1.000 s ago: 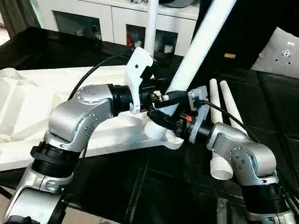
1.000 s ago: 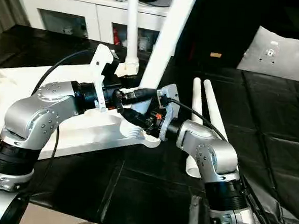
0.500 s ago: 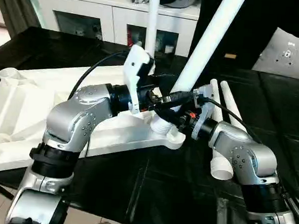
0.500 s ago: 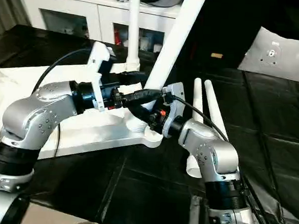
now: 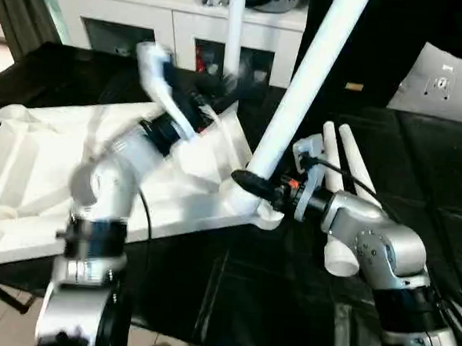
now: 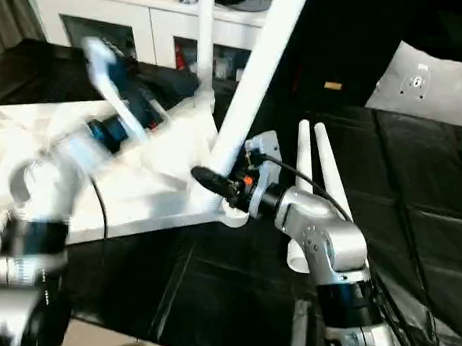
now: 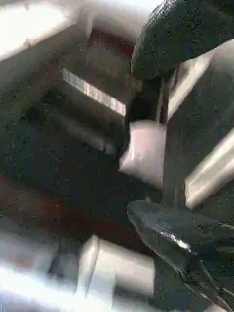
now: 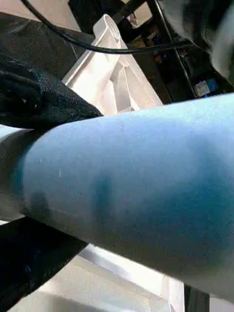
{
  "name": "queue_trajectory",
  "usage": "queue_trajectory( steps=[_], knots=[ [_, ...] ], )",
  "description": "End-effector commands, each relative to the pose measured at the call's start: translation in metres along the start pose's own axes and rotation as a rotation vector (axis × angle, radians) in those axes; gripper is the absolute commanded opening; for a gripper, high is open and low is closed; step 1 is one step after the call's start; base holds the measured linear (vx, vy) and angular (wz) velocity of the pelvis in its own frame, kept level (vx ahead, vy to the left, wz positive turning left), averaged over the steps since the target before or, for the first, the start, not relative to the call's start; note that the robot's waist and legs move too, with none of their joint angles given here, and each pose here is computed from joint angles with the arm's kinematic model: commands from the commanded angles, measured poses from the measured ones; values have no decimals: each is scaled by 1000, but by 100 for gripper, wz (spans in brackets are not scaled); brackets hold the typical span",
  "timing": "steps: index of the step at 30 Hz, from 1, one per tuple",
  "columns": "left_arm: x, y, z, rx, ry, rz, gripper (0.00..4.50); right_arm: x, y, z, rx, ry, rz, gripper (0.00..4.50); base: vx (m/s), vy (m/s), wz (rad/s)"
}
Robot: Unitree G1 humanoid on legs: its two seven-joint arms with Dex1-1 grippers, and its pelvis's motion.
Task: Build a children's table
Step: Insert table leg to table base
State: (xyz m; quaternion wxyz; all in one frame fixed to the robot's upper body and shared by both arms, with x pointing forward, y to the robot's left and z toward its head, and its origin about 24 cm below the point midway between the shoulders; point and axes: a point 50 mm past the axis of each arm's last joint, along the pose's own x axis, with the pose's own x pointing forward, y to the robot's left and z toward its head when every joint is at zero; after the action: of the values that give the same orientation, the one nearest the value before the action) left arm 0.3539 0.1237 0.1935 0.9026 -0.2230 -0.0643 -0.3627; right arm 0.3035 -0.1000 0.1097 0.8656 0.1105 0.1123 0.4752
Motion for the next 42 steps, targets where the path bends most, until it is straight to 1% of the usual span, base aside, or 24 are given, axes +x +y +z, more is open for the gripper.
queue_trajectory(
  steps=[1,2,4,7,11,14,16,17,18,23,24,25,27,28,29,30,31,32,33,37,38,40,41,42],
  knots=[
    [4,2,-11,64,91,43,450,-2,1,4,-23,-24,10,193,0,0,0],
    [9,-11,-19,134,169,-45,450,-1,1,3,-38,-12,4,193,0,0,0],
    [10,-15,-20,137,179,-75,450,-1,1,3,-43,-8,1,193,0,0,0],
    [13,-43,-26,205,245,-257,450,-2,-1,3,-64,4,-11,193,0,0,0],
    [13,-58,-26,225,259,-350,450,-2,-4,3,-75,6,-24,191,0,0,0],
    [10,-62,-22,254,257,-398,450,-1,-5,3,-86,2,-43,190,0,0,0],
    [8,-60,-20,267,252,-397,450,-1,-6,3,-86,-3,-50,190,0,0,0],
    [6,-47,-17,298,251,-312,450,-2,-7,4,-78,-19,-76,190,0,0,0],
    [4,-41,-15,310,251,-273,450,-4,-7,4,-59,-21,-86,190,0,0,0],
    [-17,-18,-8,347,232,-118,450,-14,-5,8,-64,-99,-125,190,0,0,0],
    [-27,-11,-8,371,219,-51,450,-17,-6,8,-51,-130,-204,190,0,0,0],
    [-27,-11,-8,371,219,-51,450,-17,-6,8,-51,-130,-204,190,0,0,0],
    [-49,3,-23,354,263,96,450,-22,-5,4,-37,-121,-295,190,0,0,0],
    [-50,3,-24,353,264,101,450,-23,-5,4,-37,-120,-298,190,0,0,0],
    [-65,9,-37,328,291,183,450,-26,-5,-2,-32,-98,-356,190,0,0,0],
    [-70,10,-42,320,300,206,450,-27,-5,-4,-28,-90,-372,190,0,0,0],
    [-85,9,-56,322,321,254,450,-29,-1,-8,-24,-96,-391,190,0,0,0],
    [-88,9,-59,316,322,272,450,-30,-1,-7,-41,-123,-403,190,0,0,0],
    [-97,7,-67,301,324,317,450,-33,1,-3,-85,-195,-435,190,0,0,0],
    [-107,9,-73,302,286,411,450,-39,6,-1,-143,-201,-470,190,0,0,0],
    [-109,10,-71,334,251,443,450,-43,8,-2,-136,-212,-497,190,0,0,0],
    [-109,10,-71,333,252,452,450,-44,8,-2,-134,-234,-524,190,0,0,0],
    [-110,9,-72,333,250,469,450,-48,5,-8,-39,-249,-574,190,0,0,0],
    [-110,9,-72,333,250,469,450,-48,5,-9,-37,-249,-575,190,0,0,0]
  ],
)
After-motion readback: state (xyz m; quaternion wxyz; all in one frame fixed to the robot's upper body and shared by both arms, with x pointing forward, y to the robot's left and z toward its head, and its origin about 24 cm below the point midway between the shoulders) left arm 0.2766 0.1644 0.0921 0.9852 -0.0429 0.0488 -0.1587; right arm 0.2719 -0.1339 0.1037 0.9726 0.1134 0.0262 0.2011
